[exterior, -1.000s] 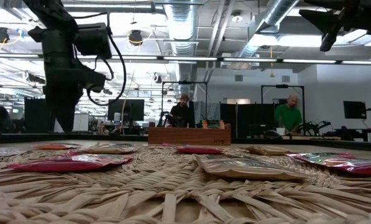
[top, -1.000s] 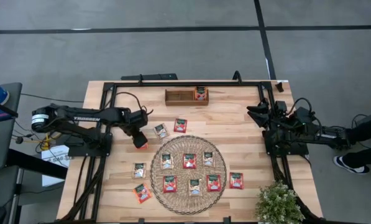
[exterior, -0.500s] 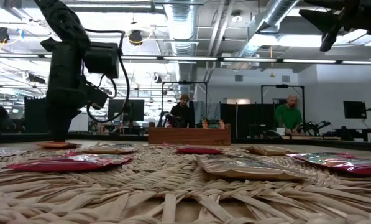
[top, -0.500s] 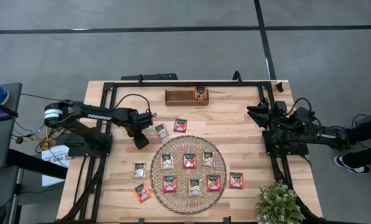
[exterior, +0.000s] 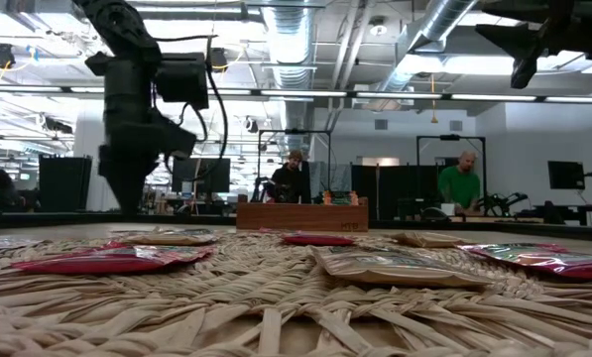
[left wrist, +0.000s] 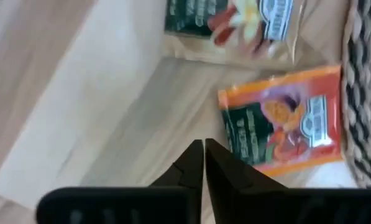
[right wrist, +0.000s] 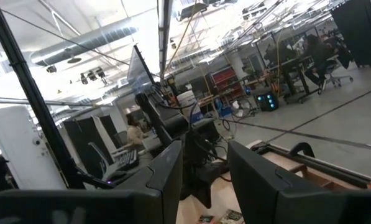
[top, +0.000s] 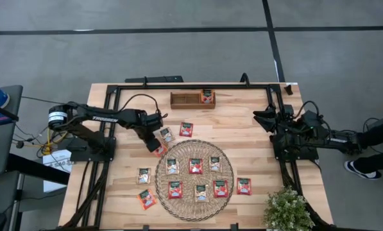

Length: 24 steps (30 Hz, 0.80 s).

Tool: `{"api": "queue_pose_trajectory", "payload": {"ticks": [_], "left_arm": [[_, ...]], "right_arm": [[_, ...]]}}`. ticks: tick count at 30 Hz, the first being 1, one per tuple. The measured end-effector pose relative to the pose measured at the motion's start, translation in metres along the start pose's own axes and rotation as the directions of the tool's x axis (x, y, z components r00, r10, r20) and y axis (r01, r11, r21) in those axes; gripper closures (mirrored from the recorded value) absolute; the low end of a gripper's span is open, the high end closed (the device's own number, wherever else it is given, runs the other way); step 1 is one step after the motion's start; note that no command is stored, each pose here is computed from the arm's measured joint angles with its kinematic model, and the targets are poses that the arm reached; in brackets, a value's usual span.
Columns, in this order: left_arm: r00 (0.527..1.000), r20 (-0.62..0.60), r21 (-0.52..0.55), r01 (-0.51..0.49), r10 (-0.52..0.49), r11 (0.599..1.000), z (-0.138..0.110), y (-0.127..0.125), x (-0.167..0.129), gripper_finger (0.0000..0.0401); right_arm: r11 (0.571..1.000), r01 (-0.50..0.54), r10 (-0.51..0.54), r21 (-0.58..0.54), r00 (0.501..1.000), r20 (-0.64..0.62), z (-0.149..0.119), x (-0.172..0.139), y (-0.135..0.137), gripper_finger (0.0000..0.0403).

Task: Pick & Place Tea
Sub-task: Put the orange tea bag into the right section of the wooden organizer

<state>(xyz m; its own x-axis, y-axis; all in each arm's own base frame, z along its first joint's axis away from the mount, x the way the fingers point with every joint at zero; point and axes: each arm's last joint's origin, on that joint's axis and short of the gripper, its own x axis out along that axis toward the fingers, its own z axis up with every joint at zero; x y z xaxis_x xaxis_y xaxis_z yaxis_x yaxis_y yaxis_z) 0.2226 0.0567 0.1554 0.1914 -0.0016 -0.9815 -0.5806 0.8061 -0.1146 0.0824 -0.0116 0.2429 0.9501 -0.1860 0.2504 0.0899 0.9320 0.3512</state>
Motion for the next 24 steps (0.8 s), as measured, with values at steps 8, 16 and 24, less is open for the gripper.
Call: {"api": "queue_pose_trajectory", "payload": {"ticks": [8, 16, 24], "left_arm": [[1.000, -0.019, -0.030, 0.024, -0.024, 0.999, -0.002, 0.000, -0.001, 0.0398], [0.994, -0.016, -0.114, 0.109, -0.111, 0.988, 0.006, -0.007, -0.016, 0.0370], [0.993, -0.010, -0.167, 0.115, -0.118, 0.979, 0.011, -0.009, -0.019, 0.0285]], "right_arm": [[1.000, 0.001, -0.001, 0.003, 1.000, -0.005, 0.000, 0.000, 0.000, 0.0282], [1.000, 0.007, -0.006, 0.014, 1.000, -0.019, -0.002, 0.000, -0.001, 0.0282], [1.000, 0.007, -0.007, 0.014, 1.000, -0.019, -0.002, 0.000, -0.001, 0.0282]]}}
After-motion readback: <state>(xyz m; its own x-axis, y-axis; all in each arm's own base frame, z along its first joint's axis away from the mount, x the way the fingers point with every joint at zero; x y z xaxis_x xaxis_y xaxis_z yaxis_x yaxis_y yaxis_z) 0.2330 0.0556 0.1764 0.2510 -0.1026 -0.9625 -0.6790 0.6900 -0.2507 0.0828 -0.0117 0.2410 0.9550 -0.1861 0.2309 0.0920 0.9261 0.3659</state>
